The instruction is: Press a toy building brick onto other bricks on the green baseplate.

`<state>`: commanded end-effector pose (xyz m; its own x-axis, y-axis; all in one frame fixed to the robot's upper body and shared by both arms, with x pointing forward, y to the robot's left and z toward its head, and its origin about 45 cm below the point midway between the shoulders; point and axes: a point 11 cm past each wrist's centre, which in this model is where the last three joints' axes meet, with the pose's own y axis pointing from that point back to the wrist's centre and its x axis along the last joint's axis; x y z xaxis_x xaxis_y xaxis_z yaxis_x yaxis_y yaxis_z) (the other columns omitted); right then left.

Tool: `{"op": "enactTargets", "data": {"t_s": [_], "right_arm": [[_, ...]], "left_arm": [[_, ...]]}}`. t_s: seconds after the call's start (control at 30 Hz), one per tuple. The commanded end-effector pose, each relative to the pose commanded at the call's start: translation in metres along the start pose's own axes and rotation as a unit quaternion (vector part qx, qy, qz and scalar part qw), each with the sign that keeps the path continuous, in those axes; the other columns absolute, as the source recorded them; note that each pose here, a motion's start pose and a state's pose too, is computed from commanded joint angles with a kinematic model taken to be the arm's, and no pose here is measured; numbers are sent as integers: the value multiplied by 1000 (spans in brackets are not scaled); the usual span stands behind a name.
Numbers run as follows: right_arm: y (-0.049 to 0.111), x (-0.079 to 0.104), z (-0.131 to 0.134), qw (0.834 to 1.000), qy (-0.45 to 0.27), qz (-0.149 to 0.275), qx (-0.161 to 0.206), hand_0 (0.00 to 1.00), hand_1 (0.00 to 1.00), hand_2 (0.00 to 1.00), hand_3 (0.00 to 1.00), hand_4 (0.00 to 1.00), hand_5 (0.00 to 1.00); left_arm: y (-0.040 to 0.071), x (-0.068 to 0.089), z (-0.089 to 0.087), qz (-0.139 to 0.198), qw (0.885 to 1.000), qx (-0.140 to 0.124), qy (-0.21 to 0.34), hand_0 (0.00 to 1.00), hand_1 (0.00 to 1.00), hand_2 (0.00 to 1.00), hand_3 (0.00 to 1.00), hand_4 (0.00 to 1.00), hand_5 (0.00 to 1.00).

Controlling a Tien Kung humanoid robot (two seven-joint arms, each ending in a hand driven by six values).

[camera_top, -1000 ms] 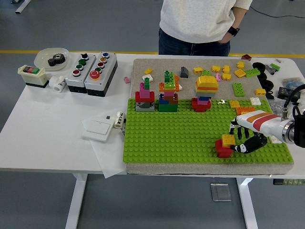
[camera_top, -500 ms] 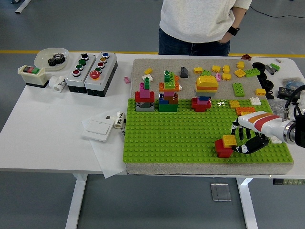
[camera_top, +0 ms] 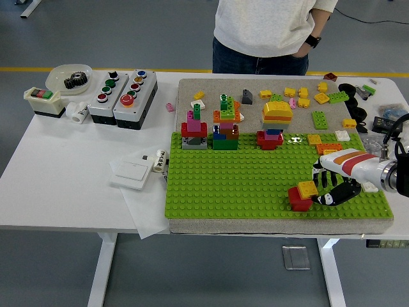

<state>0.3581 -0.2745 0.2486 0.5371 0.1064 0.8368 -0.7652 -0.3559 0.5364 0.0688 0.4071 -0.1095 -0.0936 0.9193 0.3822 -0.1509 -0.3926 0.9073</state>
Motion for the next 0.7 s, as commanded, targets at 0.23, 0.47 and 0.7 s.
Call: {"op": "enactTargets", "data": {"t_s": [0.23, 0.47, 0.7], "right_arm": [[0, 1, 0, 1000, 0, 1, 1, 302, 427, 530, 516, 784, 406], [0, 1, 1, 1000, 2, -1, 0, 292, 432, 545, 524, 814, 429], [1, 2, 3, 1000, 9, -4, -4, 286, 442, 596, 579, 872, 458]], "left_arm": [[0, 0, 0, 0, 1000, 0, 0, 799, 886, 901, 751, 789, 761], [0, 0, 0, 0, 1000, 0, 0, 799, 886, 902, 751, 789, 760], [0, 0, -1, 0, 1000, 1, -1, 799, 887, 902, 751, 789, 761]]}}
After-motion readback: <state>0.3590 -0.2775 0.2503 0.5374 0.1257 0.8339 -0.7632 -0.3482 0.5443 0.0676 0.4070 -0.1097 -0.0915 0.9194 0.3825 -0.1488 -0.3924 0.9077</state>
